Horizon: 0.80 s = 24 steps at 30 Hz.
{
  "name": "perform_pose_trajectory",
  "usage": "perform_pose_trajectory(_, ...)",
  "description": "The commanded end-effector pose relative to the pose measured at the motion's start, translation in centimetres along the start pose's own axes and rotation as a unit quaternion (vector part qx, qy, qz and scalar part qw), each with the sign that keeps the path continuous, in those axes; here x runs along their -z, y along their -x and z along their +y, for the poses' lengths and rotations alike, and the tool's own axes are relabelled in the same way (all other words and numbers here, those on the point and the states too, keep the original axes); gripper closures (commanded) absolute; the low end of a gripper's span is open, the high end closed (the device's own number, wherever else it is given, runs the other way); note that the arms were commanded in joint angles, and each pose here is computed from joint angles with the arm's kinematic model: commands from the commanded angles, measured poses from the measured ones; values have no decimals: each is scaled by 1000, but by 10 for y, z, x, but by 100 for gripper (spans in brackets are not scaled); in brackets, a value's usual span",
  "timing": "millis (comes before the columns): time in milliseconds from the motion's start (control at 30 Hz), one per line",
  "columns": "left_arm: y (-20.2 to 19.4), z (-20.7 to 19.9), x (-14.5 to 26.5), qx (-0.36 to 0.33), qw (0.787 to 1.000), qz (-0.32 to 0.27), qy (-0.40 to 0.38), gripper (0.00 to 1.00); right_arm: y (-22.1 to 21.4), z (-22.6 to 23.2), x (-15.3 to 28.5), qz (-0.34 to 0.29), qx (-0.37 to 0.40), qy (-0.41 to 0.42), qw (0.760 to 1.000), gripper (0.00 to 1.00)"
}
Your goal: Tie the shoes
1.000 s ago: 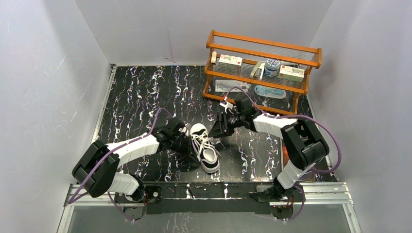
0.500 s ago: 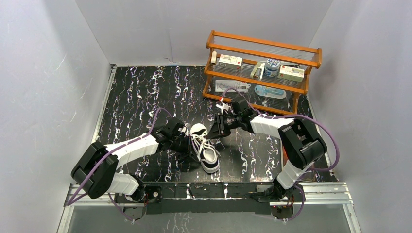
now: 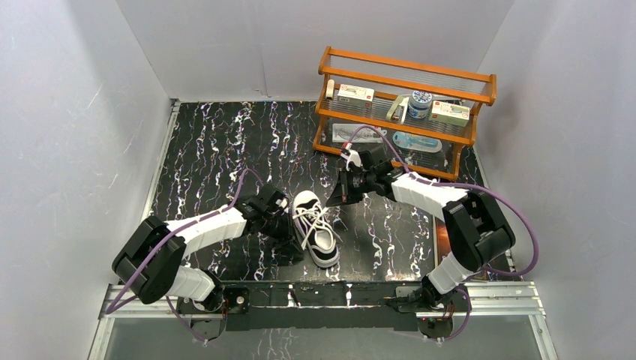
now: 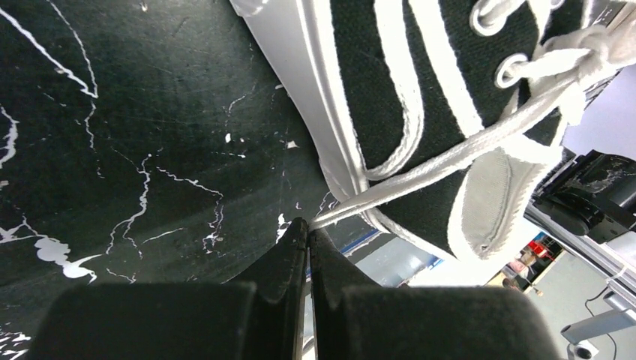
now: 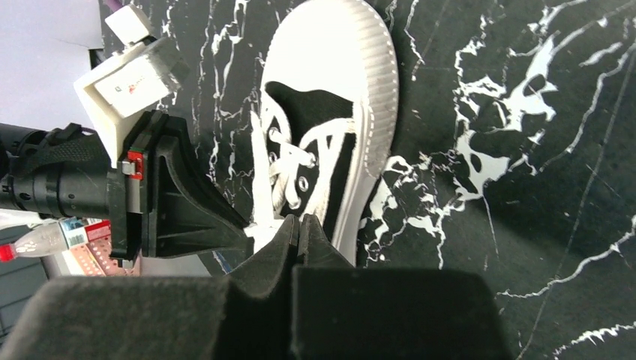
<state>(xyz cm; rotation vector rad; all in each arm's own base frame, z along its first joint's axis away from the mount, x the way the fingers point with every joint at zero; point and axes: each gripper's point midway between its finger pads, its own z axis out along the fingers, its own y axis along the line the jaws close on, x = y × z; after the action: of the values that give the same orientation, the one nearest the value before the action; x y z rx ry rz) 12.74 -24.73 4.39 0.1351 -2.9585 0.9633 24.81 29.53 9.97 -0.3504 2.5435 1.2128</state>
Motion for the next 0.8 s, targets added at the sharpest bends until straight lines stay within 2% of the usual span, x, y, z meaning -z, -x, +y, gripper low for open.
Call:
perform_pose_trajectory(0,-31,37,0,31,996,58,68,100,44,-10,17,-104,29,-23,994,100)
perform_pose_trajectory(100,-39,51,-2,40,994,67,82,100,46,-21,15,-98,4,-15,995,100)
perform_pose_trajectory(233,-44,57,-3,42,993,71,88,100,55,-31,13,-112,23,-33,993,100)
perform_pose_trajectory(533,-45,62,-5,44,993,69,91,100,53,-48,3,-91,41,-52,994,100)
perform_pose_trajectory(633,-26,42,2,10,996,38,78,100,51,-39,13,-53,78,-56,994,100)
perform_pose_trajectory(667,-17,33,8,-7,997,26,76,100,54,-30,23,-49,90,-58,993,96)
perform_pose_trajectory(700,4,11,23,-28,997,-13,76,73,59,-22,44,-47,95,-89,990,41)
perform_pose_trajectory(733,14,3,32,-43,996,-38,75,57,61,-19,54,-47,96,-103,989,15)
perform_pose_trajectory(767,27,-5,51,-63,991,-85,78,39,59,-16,71,-34,90,-134,986,2)
